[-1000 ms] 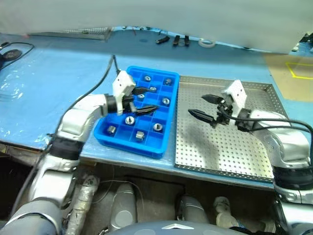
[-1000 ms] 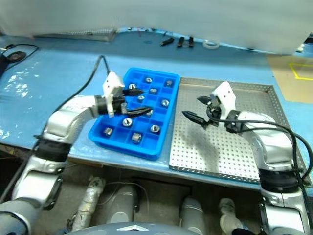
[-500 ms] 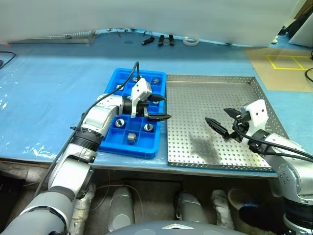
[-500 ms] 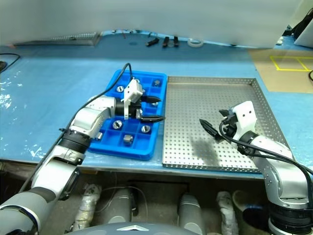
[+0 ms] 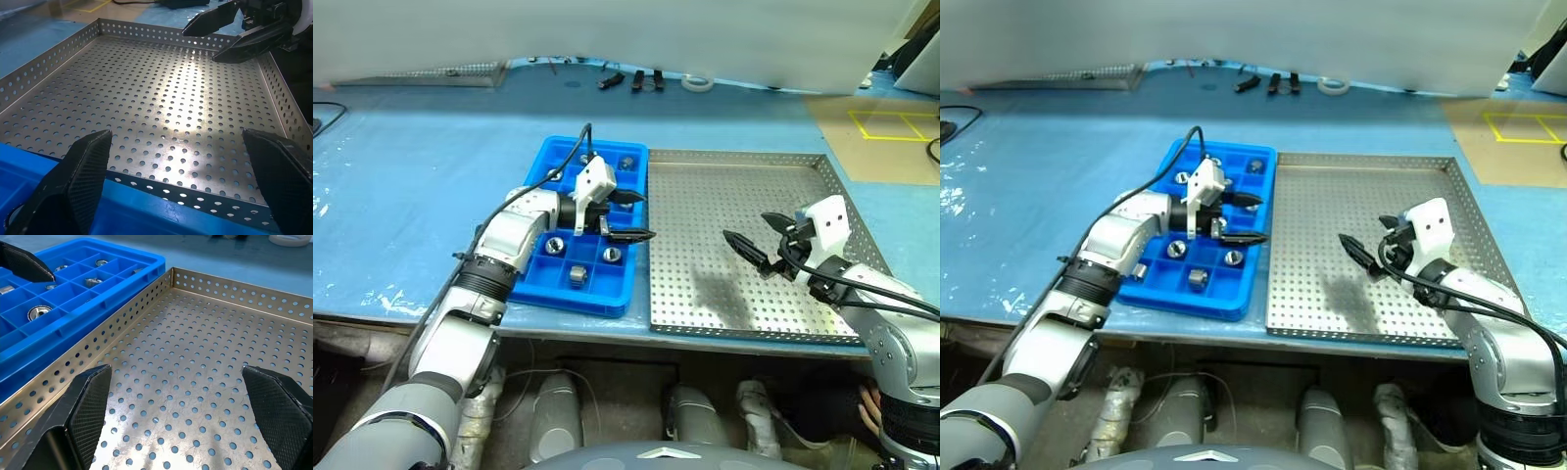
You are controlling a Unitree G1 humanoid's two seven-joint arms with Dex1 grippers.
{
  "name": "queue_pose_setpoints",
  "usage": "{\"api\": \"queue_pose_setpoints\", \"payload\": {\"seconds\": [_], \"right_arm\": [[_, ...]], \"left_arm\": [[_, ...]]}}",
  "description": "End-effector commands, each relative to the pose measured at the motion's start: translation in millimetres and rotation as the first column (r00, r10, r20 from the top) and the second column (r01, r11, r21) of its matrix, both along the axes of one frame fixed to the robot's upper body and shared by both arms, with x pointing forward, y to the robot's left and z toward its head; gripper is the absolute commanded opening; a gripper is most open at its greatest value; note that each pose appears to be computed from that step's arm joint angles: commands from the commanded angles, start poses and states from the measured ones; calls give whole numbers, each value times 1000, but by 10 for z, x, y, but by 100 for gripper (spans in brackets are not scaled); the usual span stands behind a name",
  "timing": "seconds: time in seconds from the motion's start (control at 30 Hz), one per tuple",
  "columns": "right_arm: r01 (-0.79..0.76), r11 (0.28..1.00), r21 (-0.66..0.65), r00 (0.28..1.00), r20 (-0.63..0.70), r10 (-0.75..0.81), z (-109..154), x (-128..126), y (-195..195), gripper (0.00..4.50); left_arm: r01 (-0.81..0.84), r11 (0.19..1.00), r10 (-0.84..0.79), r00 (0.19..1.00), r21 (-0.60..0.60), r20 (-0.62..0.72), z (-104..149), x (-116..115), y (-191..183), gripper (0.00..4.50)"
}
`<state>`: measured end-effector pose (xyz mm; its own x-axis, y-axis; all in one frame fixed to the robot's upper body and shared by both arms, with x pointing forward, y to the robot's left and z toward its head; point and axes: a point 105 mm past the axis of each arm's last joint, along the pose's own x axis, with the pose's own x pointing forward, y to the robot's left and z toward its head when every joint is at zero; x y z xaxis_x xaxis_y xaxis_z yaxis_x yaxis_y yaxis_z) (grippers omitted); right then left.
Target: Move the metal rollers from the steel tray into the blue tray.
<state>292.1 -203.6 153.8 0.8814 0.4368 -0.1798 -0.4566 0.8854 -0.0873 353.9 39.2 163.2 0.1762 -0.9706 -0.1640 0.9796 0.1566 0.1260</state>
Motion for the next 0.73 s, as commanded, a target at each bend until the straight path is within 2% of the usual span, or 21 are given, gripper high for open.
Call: {"api": "queue_pose_setpoints", "payload": {"seconds": [0.03, 0.73], "right_arm": [[-11, 1000, -9, 999, 36, 11, 83, 17, 13, 447], [-23, 1000, -9, 999, 33, 23, 83, 43, 44, 447]], "left_arm": [[-3, 1000, 4, 999, -21, 41, 125, -18, 48, 450], [-21, 999, 22, 999, -28, 35, 111, -46, 63, 450]]}}
